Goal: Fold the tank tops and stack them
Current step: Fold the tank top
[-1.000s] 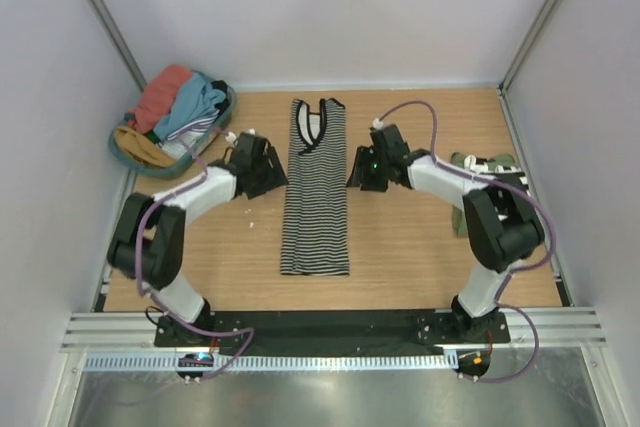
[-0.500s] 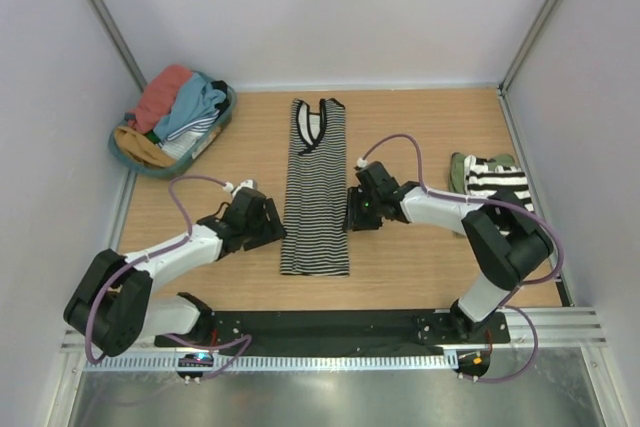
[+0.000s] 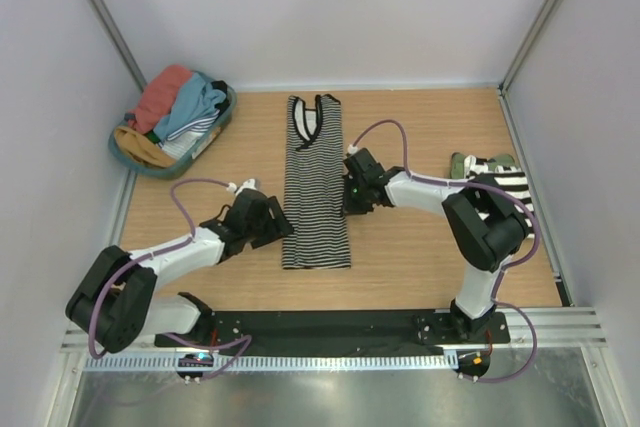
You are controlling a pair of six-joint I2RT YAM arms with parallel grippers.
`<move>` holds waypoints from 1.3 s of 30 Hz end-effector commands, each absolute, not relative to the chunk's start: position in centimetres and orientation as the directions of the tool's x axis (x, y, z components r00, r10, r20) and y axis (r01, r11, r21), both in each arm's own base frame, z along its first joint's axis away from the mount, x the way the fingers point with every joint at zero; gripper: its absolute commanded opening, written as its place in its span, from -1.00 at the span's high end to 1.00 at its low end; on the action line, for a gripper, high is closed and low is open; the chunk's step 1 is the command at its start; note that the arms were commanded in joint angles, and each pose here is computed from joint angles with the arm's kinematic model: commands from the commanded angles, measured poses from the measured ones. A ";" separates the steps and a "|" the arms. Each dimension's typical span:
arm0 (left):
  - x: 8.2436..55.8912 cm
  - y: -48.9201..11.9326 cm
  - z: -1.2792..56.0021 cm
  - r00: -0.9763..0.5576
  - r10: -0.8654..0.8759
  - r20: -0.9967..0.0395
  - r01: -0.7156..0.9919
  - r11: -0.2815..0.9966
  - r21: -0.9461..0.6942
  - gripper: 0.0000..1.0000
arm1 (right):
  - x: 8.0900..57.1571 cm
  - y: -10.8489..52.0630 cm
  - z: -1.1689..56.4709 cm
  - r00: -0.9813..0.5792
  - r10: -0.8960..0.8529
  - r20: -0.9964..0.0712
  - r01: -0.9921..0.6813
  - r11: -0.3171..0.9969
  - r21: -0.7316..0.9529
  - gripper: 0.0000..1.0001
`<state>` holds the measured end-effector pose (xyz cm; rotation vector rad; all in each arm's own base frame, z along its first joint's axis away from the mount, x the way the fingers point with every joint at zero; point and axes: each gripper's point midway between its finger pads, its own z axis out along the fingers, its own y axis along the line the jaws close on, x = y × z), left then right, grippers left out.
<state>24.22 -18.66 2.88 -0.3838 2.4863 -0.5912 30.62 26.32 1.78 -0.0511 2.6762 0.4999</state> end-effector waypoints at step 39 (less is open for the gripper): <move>12.1 -15.1 -2.4 -0.929 -0.279 -0.243 -0.206 0.936 -0.286 0.10 | 15.7 26.2 1.9 -0.958 -0.098 -0.271 -0.208 0.885 0.417 0.39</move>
